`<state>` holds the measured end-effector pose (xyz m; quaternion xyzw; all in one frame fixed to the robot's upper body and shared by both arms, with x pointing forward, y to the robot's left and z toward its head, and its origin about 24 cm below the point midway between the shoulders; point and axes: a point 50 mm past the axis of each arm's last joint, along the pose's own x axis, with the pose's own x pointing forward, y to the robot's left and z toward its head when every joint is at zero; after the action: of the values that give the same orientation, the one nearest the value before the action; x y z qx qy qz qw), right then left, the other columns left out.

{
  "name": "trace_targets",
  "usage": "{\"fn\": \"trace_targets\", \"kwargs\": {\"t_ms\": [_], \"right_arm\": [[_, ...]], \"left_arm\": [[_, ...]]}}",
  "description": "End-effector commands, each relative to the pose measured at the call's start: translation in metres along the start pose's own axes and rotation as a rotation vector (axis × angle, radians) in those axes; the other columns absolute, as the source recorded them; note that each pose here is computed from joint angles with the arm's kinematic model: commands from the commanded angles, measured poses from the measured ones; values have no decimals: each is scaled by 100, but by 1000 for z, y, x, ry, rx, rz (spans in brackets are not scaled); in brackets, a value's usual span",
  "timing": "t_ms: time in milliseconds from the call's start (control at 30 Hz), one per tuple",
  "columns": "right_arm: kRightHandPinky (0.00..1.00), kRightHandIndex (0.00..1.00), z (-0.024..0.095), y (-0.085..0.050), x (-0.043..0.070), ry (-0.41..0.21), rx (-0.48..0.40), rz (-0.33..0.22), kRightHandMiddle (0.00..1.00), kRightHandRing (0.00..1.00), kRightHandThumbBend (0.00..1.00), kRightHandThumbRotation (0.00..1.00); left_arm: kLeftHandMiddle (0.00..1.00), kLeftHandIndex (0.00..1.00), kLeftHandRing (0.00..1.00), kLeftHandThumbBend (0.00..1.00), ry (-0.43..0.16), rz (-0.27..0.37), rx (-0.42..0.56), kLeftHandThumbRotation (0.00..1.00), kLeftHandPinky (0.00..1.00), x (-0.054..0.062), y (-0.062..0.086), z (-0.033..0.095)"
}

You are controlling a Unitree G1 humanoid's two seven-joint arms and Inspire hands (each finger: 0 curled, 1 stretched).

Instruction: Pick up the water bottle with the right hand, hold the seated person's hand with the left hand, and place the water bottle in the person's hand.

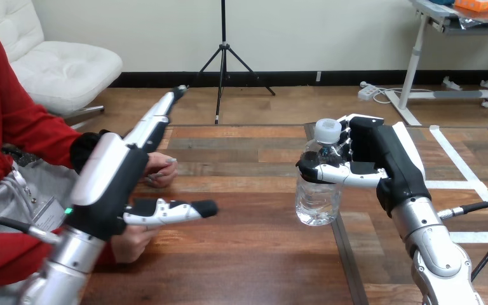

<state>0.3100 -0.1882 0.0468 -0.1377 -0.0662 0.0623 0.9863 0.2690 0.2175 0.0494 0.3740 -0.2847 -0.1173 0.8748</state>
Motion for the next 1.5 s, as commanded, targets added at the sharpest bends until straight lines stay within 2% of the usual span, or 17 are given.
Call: {"fn": "trace_targets", "kwargs": {"t_ms": [0, 167, 367, 467, 600, 800, 933, 1067, 1467], "right_arm": [[24, 41, 32, -6, 16, -150, -37, 3, 38, 28, 88, 0], [24, 42, 32, -7, 15, -142, -38, 0, 38, 28, 89, 0], [24, 42, 33, -7, 15, -141, -43, 1, 38, 29, 88, 0], [24, 42, 34, -7, 14, -147, -45, 2, 38, 29, 88, 0], [24, 42, 35, -8, 14, -148, -40, 3, 38, 29, 88, 0], [24, 42, 36, -9, 13, -154, -47, 3, 38, 28, 88, 0], [24, 42, 37, -9, 12, -151, -46, 1, 39, 29, 88, 0], [24, 42, 38, -10, 12, -153, -44, -1, 39, 29, 88, 0], [24, 42, 43, -14, 9, -157, -51, -8, 39, 29, 87, 0]], "left_arm": [[96, 100, 95, 100, -74, -7, 91, 59, 84, 22, 21, 4], [95, 99, 95, 100, -44, -37, 117, 57, 86, 22, 28, 0], [93, 97, 92, 100, -55, -68, 159, 54, 84, 23, 36, -2], [92, 95, 91, 100, -41, -71, 108, 49, 81, 24, 38, -4], [93, 95, 91, 100, -5, -142, 147, 47, 79, 25, 45, -9], [91, 92, 87, 100, 20, -188, 153, 40, 76, 25, 51, -14], [89, 92, 85, 100, 48, -247, 190, 40, 74, 26, 56, -17], [88, 91, 83, 100, 53, -262, 196, 41, 73, 26, 58, -19], [86, 89, 82, 100, 124, -418, 322, 45, 72, 26, 69, -30]]}}
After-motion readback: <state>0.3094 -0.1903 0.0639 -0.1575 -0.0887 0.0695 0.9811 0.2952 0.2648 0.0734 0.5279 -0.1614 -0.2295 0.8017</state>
